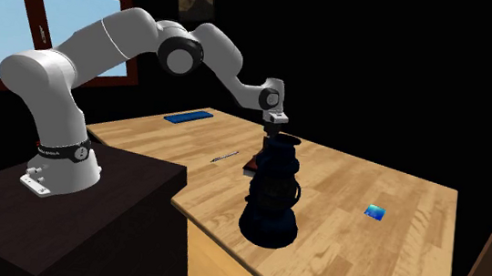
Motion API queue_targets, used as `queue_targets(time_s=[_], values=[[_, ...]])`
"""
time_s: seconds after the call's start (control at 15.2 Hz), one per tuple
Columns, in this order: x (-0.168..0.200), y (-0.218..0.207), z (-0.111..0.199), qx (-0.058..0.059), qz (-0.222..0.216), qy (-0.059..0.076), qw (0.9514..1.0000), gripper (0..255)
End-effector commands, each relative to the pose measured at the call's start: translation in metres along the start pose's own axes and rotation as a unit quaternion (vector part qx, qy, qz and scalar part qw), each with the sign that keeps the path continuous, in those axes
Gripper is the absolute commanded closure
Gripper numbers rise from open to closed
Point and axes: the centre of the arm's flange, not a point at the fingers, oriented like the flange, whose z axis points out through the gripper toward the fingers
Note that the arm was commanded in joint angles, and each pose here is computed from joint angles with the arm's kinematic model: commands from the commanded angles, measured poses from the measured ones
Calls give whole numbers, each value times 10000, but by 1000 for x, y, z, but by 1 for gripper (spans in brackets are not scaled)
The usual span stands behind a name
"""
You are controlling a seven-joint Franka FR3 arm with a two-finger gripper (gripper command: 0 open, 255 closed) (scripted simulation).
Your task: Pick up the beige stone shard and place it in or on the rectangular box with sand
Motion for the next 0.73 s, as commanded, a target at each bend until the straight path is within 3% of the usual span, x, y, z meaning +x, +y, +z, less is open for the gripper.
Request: queue_targets(time_s=[0.0, 0.13, 0.4, 0.66], values=[[0, 0, 0, 0, 0, 0, 10000, 0], [0, 0, 0, 0, 0, 0, 10000, 0], [0, 0, -50, 0, 0, 0, 10000, 0], [0, 0, -50, 0, 0, 0, 10000, 0]])
